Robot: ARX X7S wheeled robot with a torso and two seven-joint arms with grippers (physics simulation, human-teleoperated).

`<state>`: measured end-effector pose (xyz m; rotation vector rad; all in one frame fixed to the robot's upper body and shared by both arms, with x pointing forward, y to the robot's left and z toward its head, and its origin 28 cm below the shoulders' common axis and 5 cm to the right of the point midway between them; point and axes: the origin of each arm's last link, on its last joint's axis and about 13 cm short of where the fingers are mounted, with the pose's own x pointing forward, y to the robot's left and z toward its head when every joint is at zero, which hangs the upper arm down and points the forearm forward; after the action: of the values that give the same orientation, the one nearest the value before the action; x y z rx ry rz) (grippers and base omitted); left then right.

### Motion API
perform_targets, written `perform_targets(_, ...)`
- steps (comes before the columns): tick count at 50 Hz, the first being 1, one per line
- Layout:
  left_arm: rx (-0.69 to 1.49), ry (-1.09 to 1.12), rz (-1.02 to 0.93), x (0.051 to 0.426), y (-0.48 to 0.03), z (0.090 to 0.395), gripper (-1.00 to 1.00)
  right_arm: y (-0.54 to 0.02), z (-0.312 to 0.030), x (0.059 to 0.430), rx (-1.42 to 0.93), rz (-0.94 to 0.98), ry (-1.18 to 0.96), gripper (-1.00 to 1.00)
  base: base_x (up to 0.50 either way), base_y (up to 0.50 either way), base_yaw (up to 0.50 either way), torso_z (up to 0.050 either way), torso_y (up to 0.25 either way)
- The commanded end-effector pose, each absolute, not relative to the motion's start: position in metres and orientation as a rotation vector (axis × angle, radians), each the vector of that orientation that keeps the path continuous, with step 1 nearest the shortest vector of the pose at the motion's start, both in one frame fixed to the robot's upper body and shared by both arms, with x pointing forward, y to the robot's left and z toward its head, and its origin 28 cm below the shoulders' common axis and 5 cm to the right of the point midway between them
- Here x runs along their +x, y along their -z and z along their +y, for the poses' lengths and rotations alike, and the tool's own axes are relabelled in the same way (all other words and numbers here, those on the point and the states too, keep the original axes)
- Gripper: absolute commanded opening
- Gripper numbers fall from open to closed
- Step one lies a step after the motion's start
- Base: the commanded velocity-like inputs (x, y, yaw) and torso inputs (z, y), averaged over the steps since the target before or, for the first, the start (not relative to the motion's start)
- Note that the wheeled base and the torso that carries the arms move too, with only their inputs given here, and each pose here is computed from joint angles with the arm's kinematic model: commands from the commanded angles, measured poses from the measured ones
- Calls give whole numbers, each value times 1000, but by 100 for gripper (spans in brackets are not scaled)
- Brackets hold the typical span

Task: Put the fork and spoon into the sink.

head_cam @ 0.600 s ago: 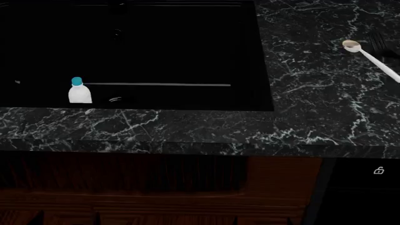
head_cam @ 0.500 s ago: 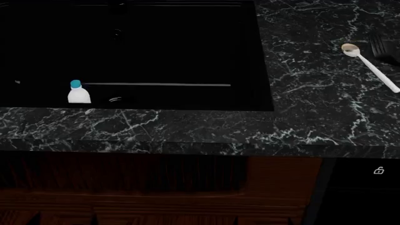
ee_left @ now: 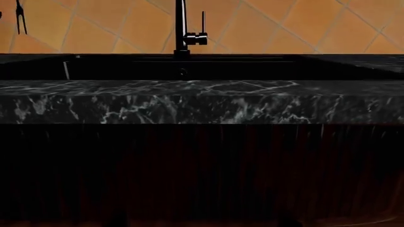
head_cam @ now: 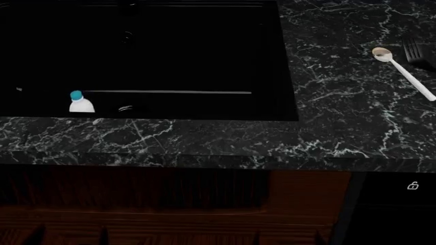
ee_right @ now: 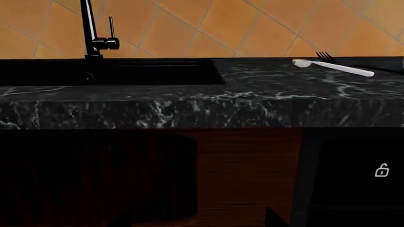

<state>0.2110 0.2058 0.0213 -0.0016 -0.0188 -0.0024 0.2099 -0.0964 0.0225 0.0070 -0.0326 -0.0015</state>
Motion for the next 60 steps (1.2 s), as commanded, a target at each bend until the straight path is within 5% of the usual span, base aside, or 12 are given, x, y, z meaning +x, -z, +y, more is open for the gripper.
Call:
perform_targets(1,42,-2,-93,210,-48,206,100,-49,-96,209,12,-115,-3,100,0,0,0,0,0)
perform_targets(34,104,-139,-121,243,-146,223,100,-138,-106,228,-59,-253,-62,100,0,0,0,0,0)
perform_targets(60,123,-368,-102,267,-215,279,100,-207,-117,257,-111,-230,-83,100,0,0,0,0,0)
